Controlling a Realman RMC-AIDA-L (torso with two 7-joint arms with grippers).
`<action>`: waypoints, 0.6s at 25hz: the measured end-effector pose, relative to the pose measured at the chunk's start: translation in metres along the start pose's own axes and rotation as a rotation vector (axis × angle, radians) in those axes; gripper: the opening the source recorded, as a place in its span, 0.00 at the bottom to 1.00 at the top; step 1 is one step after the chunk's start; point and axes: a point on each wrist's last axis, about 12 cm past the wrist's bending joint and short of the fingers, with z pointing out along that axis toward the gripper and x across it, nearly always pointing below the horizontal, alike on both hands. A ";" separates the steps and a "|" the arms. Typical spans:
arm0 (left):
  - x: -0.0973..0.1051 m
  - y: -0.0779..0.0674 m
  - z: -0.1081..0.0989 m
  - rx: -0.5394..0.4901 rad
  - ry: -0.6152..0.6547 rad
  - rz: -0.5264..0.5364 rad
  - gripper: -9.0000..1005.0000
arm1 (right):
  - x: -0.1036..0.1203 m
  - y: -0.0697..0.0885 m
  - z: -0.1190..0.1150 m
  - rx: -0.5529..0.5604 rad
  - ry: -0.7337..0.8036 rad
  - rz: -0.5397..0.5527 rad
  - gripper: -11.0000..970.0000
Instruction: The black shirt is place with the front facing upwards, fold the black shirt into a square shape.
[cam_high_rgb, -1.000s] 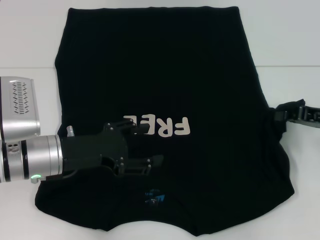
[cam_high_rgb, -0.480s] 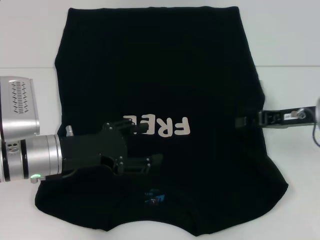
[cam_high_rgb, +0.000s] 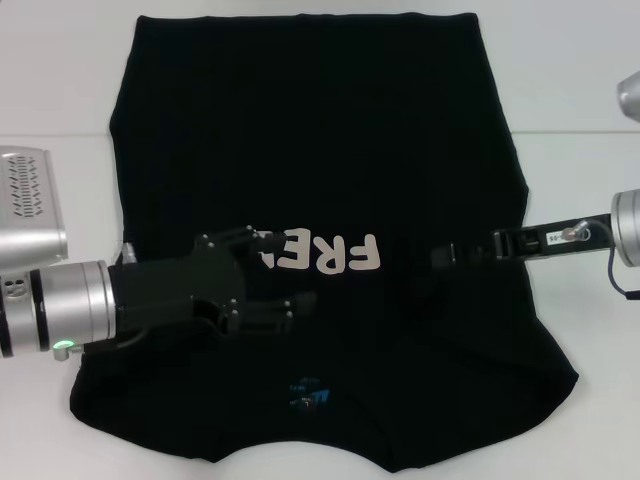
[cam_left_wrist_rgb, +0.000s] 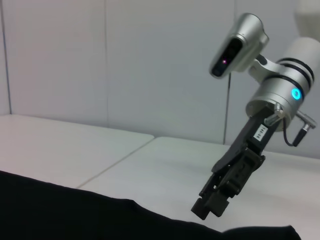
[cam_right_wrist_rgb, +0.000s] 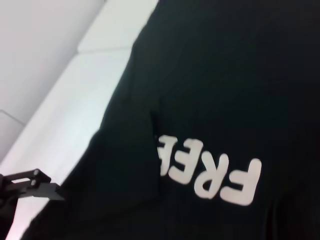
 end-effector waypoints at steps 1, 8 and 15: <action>0.000 0.000 0.000 -0.002 -0.003 -0.001 0.86 | 0.001 -0.001 -0.002 -0.005 -0.016 0.000 0.33; -0.001 0.002 -0.003 -0.015 -0.015 -0.016 0.86 | 0.008 -0.006 -0.011 -0.066 -0.167 -0.063 0.72; -0.007 0.005 -0.013 -0.026 -0.062 -0.071 0.86 | 0.024 -0.004 -0.013 -0.143 -0.330 -0.203 0.94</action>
